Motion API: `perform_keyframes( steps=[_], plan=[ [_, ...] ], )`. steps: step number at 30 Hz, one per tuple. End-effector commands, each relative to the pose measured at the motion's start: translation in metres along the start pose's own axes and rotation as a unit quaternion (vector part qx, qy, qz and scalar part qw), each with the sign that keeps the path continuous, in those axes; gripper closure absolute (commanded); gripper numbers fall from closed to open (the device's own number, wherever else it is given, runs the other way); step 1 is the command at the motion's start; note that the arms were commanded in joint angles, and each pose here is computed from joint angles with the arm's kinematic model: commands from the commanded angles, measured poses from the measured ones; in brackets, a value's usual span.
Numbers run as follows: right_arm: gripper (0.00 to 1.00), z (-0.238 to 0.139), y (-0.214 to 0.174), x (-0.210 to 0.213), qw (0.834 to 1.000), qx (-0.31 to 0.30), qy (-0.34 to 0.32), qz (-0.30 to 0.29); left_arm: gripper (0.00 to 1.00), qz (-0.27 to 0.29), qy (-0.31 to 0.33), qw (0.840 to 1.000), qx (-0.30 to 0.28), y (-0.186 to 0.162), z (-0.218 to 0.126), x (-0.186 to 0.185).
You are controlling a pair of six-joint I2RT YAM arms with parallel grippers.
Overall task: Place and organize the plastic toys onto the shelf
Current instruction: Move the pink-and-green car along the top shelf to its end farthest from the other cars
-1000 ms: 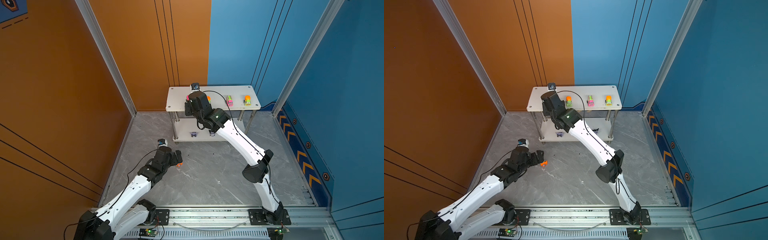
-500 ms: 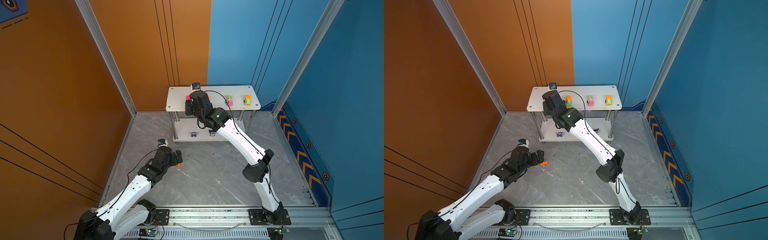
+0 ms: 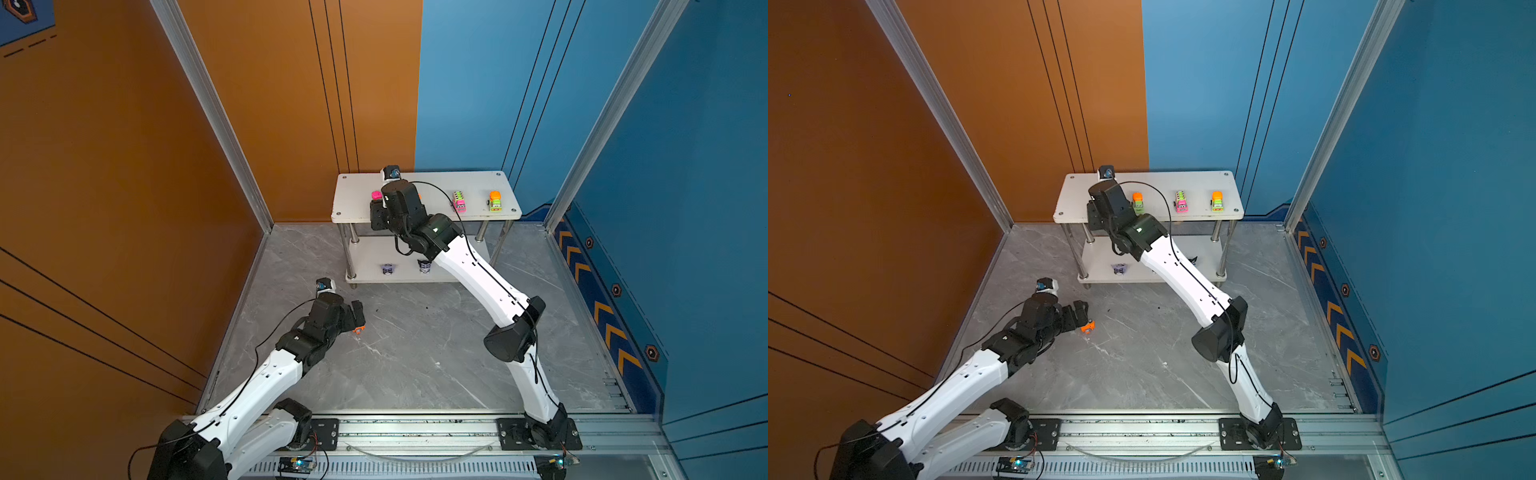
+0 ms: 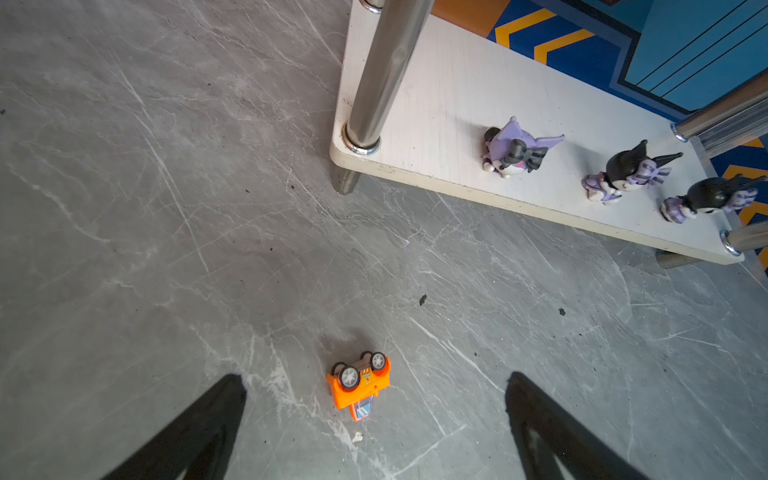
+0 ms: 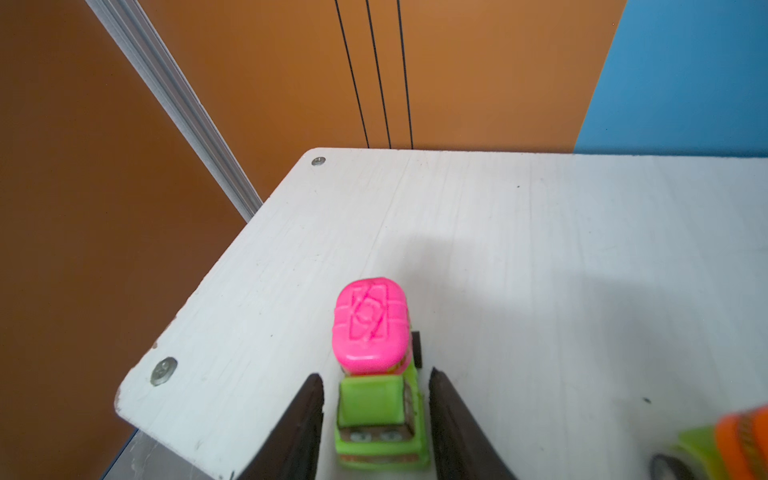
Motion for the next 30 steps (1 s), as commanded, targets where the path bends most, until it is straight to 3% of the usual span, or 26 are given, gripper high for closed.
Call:
perform_keyframes(
  steps=[1, 9, 20, 30],
  plan=[
    [0.60, 0.011, -0.008, 0.002, 1.000, 0.009, 0.010, 0.006, 0.01, -0.002, 0.008, 1.000, 0.012, -0.004, 0.003, 0.005],
    [0.74, 0.013, -0.008, -0.001, 1.000, 0.010, 0.007, 0.007, 0.01, -0.003, 0.008, 1.000, 0.011, -0.004, 0.004, 0.005],
    [0.79, -0.013, 0.000, 0.011, 0.998, -0.002, -0.047, -0.040, 0.01, -0.002, 0.007, 1.000, 0.013, -0.004, 0.004, 0.005],
    [0.80, -0.013, -0.006, 0.010, 0.997, 0.008, -0.071, -0.040, 0.01, -0.004, 0.004, 1.000, 0.013, -0.005, 0.001, 0.006]
  ],
)
Point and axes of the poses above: each gripper's point midway between its finger pads, its own z axis out along the fingers, its own x axis along the line the jaws close on, y = z × x, the point moved 7 cm from there along -z, back along the fingers, and after that the axes turned 13 degrees about -z, right-handed, at the moved point
